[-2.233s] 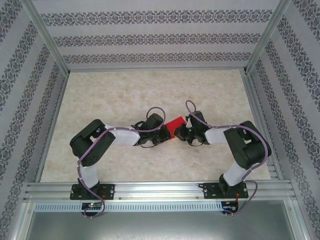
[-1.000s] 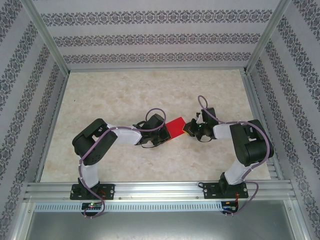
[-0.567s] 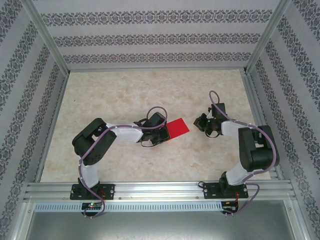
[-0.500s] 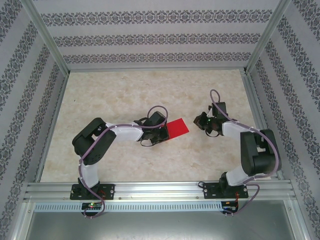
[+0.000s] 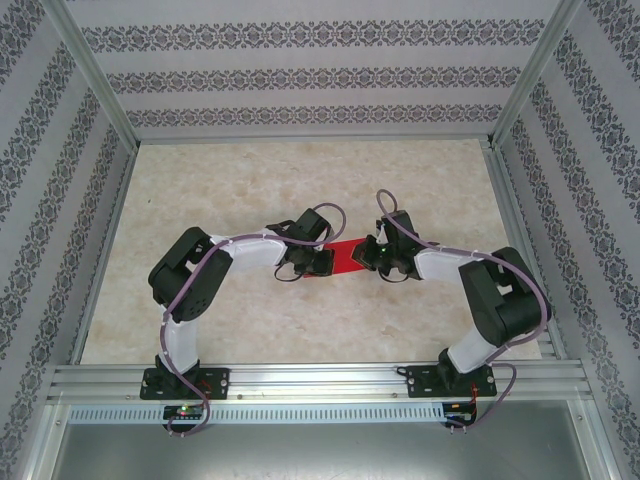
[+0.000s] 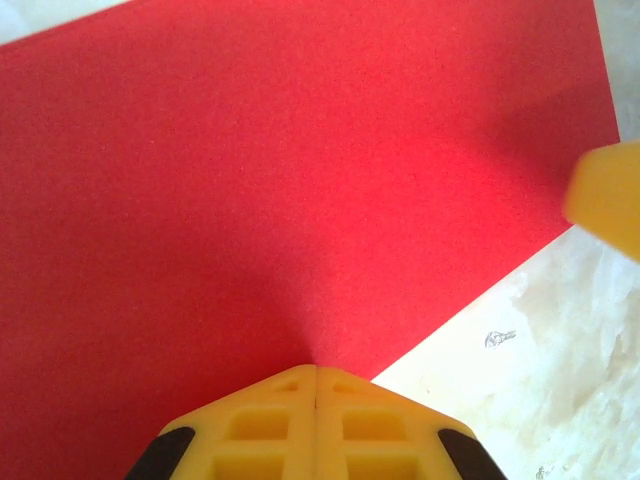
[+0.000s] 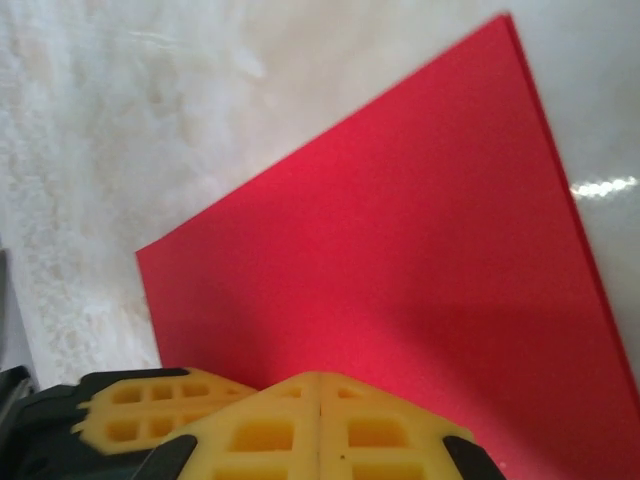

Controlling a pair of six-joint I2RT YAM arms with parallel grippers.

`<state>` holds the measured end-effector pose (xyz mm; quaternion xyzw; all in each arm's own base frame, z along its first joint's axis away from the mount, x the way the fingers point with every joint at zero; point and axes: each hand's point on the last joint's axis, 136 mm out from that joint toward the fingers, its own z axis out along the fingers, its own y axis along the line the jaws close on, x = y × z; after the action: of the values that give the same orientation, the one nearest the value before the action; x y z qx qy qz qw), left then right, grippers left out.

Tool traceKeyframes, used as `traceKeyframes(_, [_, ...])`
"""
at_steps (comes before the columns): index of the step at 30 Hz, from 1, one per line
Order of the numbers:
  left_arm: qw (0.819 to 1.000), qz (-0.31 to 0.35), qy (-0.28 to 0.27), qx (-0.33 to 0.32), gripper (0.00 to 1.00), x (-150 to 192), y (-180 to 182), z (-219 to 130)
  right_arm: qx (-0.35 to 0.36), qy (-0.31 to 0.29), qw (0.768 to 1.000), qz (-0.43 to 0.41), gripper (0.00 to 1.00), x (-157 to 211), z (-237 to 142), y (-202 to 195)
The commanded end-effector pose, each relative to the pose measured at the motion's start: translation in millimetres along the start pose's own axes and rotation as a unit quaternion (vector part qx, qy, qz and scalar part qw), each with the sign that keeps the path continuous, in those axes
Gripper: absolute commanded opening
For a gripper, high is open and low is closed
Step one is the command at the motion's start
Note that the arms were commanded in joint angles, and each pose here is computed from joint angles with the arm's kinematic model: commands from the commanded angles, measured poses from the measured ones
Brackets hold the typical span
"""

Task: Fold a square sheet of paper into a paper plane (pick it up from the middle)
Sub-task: First fold in half a square sheet of paper at the center of the table.

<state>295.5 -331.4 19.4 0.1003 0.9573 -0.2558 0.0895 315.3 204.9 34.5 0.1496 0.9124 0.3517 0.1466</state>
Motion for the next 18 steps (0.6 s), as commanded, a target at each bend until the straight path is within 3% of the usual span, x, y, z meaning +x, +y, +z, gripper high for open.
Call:
traceKeyframes(1, [0.999, -0.011, 0.029, -0.032, 0.00, 13.2, 23.0, 4.8, 0.001, -0.017, 1.000, 0.005, 0.00, -8.1, 5.4, -0.6])
traceKeyframes(9, [0.997, -0.069, -0.017, 0.042, 0.00, -10.5, -14.4, -16.6, 0.046, -0.008, 0.998, 0.034, 0.00, 2.3, 10.0, -32.5])
traceKeyframes(13, [0.987, -0.123, -0.057, 0.087, 0.00, -26.3, -31.1, -26.3, 0.044, -0.008, 0.998, 0.040, 0.00, 4.6, 10.7, -34.8])
traceKeyframes(18, [0.971, -0.194, -0.072, 0.119, 0.01, -26.8, -36.8, -11.4, 0.043, -0.010, 0.998, 0.043, 0.00, 4.1, 11.0, -35.0])
